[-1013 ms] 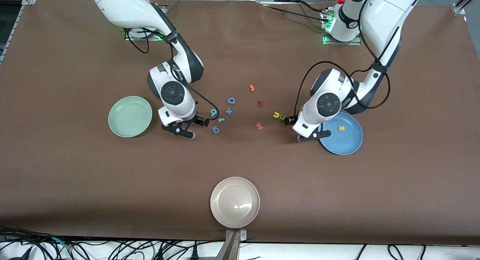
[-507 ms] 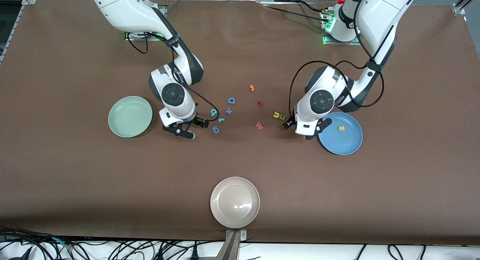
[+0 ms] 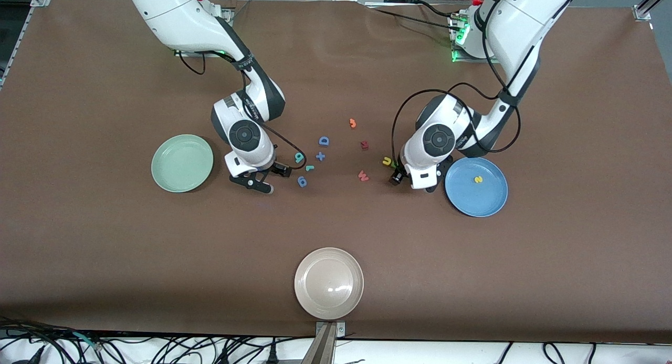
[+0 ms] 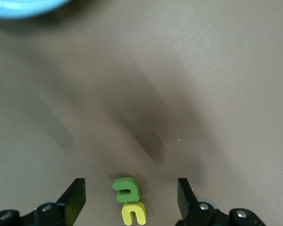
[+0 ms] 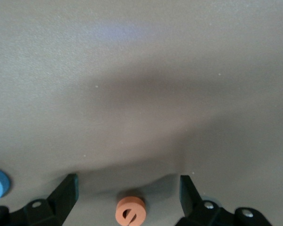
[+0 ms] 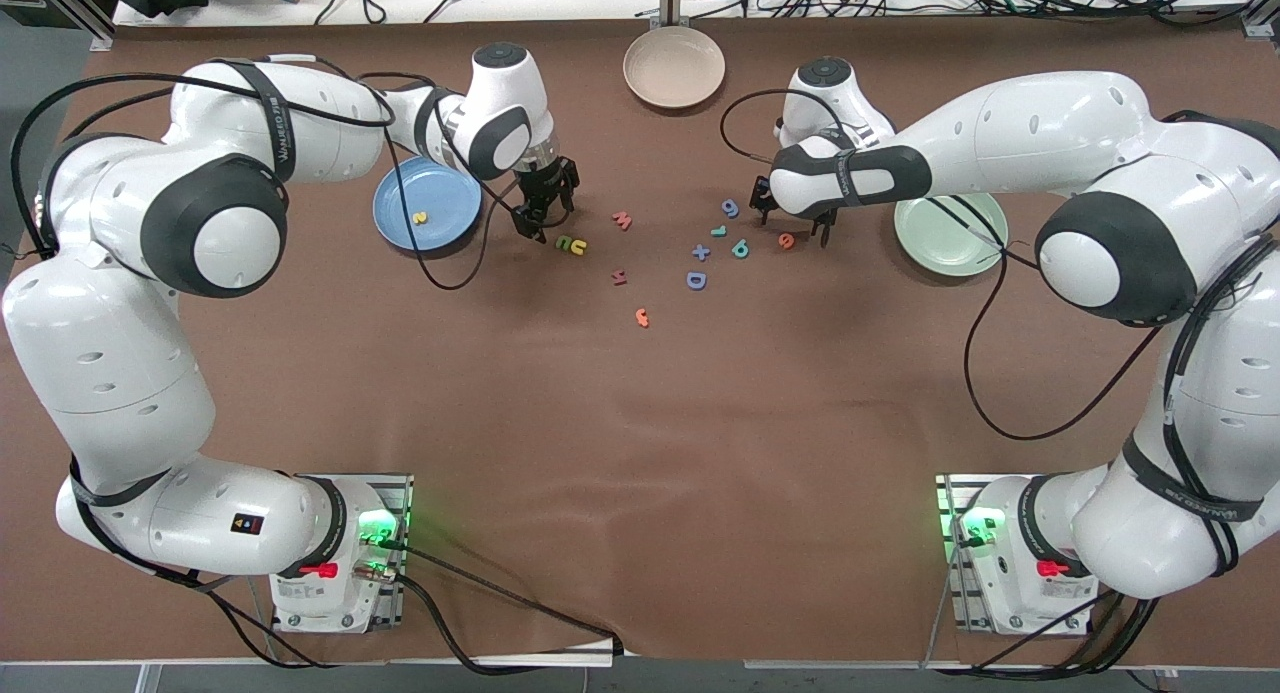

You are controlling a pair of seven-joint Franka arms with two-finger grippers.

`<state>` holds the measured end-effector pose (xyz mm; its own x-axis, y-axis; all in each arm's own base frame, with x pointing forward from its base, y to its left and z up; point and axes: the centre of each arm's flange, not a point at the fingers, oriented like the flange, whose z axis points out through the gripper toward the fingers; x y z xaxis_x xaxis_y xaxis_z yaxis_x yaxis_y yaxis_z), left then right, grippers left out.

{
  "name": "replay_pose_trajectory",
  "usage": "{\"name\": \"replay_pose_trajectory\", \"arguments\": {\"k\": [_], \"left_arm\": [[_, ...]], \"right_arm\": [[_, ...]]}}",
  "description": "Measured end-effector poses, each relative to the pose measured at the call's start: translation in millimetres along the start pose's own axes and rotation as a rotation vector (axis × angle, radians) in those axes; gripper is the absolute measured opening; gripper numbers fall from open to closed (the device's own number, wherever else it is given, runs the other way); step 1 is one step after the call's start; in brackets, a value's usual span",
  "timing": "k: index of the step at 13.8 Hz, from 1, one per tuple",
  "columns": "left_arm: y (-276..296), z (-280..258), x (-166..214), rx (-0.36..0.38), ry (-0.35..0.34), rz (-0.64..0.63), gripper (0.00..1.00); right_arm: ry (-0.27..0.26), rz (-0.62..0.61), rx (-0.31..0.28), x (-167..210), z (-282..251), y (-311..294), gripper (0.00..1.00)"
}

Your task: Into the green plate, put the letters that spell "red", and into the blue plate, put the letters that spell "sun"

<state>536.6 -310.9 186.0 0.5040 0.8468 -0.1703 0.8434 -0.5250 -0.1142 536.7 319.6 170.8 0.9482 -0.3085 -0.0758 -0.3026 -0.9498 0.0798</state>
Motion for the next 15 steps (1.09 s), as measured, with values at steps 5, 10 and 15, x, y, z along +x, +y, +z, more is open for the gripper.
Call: {"name": "replay_pose_trajectory", "arguments": {"k": [5, 10, 15], "left_arm": [[-1, 15, -3, 0.020, -0.008, -0.018, 0.79], [0, 14, -2, 0.012, -0.008, -0.056, 0.40], [1, 14, -2, 0.011, -0.009, -0.068, 0.26]], "right_arm": [[-0.003, 0.024, 0.005, -8, -4, -3, 0.93], [-0.007, 0.030, 0.009, -14, -4, -7, 0.87], [-0.011, 0.033, 0.004, -16, -1, -5, 0.77]]}}
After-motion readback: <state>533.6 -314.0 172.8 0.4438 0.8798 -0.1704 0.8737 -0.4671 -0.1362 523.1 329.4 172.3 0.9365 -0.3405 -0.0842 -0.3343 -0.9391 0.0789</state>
